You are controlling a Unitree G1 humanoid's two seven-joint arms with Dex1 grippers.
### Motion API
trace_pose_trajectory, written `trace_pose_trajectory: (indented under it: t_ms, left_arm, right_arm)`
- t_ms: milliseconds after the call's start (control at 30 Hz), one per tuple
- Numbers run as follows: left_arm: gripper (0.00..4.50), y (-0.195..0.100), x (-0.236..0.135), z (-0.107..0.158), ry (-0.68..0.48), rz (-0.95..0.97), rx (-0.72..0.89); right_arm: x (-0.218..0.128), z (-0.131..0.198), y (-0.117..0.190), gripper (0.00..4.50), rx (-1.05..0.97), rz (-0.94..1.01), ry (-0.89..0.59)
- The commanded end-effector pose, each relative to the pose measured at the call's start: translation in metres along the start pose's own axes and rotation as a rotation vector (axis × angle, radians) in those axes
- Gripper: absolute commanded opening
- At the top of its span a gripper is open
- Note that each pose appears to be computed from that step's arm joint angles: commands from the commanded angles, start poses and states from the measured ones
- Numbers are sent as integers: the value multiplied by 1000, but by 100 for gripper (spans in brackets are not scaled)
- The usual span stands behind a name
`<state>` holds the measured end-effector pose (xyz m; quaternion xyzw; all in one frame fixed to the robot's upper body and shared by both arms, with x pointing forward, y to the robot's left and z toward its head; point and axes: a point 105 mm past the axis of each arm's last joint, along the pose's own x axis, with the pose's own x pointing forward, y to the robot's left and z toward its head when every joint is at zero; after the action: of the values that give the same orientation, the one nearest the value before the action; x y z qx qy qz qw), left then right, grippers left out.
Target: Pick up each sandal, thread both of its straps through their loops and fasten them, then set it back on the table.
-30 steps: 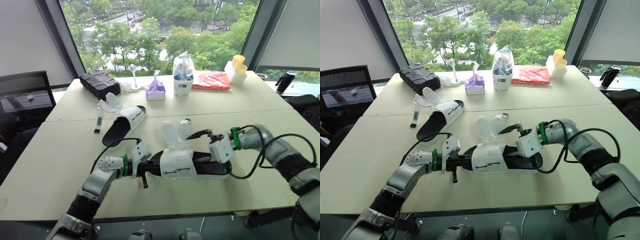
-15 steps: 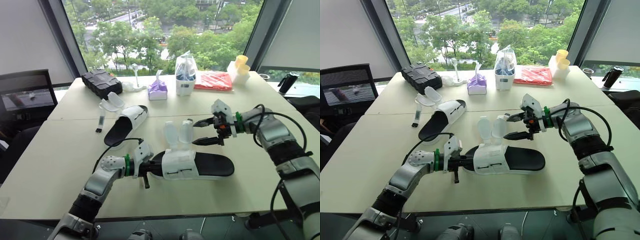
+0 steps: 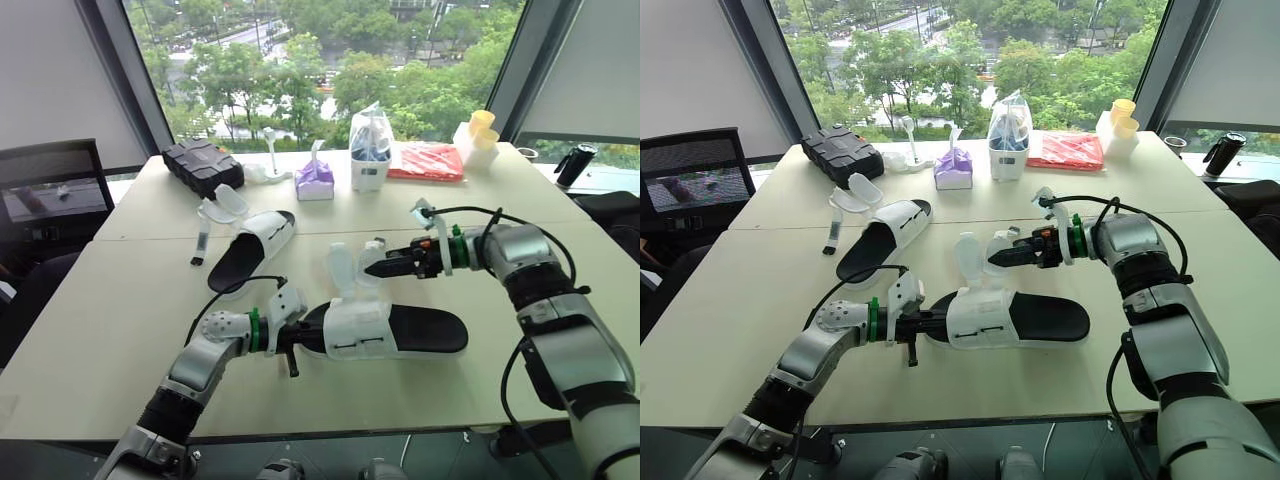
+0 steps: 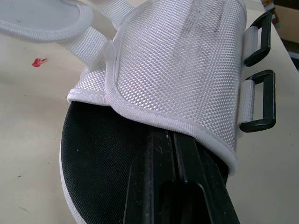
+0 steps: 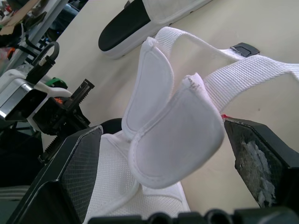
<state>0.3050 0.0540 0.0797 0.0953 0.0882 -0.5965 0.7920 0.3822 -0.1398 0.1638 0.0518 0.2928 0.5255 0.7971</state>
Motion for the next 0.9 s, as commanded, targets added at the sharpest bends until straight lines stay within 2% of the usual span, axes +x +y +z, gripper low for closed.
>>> trace_pose_trajectory:
  t_ms: [33, 267, 400, 733, 833, 900]
  left_arm:
    - [0, -5, 2, -17, 66, -6, -35]
    - [0, -4, 2, -17, 64, -4, -37]
    - [0, -5, 2, -17, 55, 2, -48]
    - [0, -10, 3, -18, 54, 1, -52]
    - [0, -10, 4, -19, 52, 1, -53]
    - [0, -10, 4, -19, 52, 1, -53]
  right_arm:
    - [3, 17, 5, 446, 6, 12, -64]
    - [19, 24, 1, 446, 62, 6, -137]
    - [32, 35, -4, 446, 183, -8, -235]
    - [30, 61, -4, 446, 272, -12, -379]
    - [30, 68, -2, 360, 274, 0, -399]
    - [29, 71, -1, 258, 273, 3, -409]
